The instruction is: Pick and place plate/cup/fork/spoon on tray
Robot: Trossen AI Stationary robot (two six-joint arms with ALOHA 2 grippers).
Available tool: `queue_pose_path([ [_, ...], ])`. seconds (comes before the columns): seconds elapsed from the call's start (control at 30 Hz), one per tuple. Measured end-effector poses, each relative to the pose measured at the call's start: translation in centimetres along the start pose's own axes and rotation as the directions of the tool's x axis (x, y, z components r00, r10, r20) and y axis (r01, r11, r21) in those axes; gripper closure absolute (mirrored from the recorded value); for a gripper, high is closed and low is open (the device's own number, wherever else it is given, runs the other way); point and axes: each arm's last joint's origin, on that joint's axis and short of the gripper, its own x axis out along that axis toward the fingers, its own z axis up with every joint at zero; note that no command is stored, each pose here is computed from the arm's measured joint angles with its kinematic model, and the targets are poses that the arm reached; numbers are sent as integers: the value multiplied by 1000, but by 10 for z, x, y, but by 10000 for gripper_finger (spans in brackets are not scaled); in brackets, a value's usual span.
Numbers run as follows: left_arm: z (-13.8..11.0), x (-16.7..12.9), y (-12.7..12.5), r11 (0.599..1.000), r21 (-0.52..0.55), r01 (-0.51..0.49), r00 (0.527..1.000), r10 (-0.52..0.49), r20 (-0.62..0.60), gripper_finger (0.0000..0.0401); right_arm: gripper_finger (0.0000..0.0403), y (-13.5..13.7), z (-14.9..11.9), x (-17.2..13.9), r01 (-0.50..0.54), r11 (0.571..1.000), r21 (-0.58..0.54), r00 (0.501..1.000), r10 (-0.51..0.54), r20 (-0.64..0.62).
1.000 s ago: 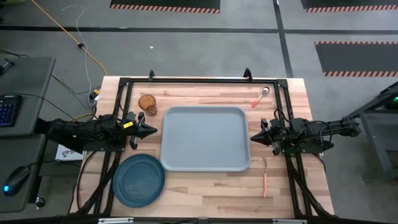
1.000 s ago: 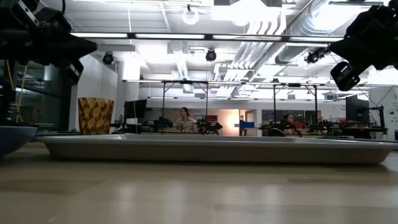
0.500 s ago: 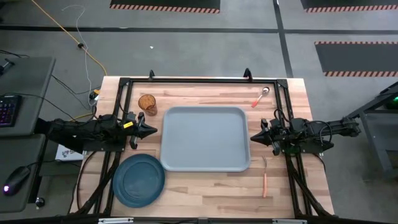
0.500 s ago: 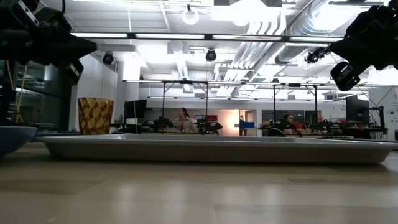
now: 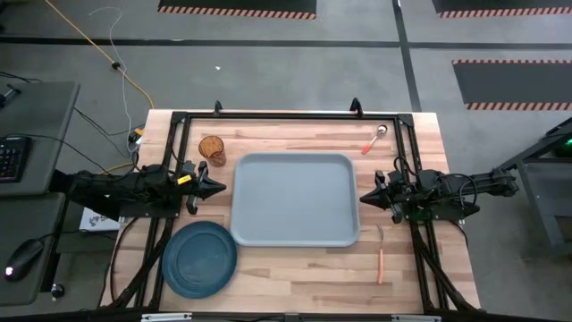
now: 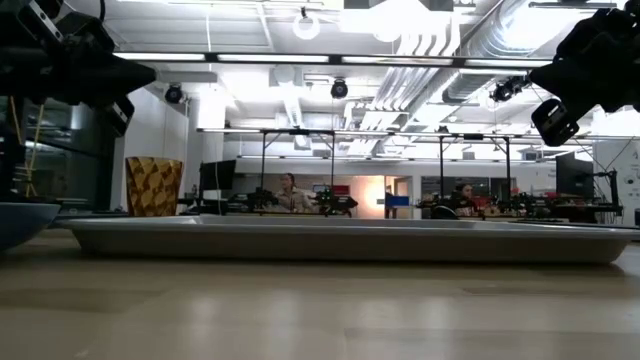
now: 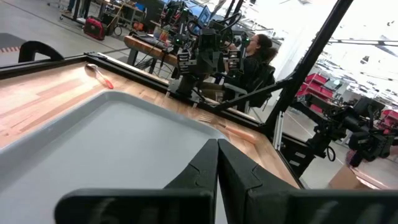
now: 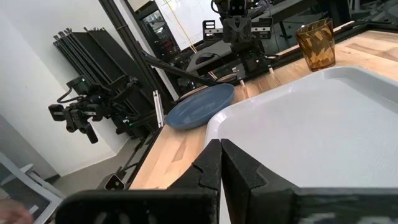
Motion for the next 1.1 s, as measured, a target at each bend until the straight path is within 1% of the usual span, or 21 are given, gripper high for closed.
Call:
queue_pose_path([
  [0.83,0,0,0,1000,0,0,1000,0,-1,401,402,0,0,0,5,1000,0,1000,-5,5],
  [0.9,0,0,0,1000,0,0,1000,0,0,401,402,0,3,0,25,1000,12,999,-26,40],
  [0.97,0,0,0,1000,0,0,1000,0,0,401,402,1,9,-1,56,997,61,990,-64,124],
  [1.03,0,0,0,1000,0,0,1000,0,0,401,402,1,16,-2,99,990,99,966,-120,229],
  [1.1,0,0,0,1000,0,0,1000,0,0,401,402,2,24,-4,128,983,129,930,-164,330],
])
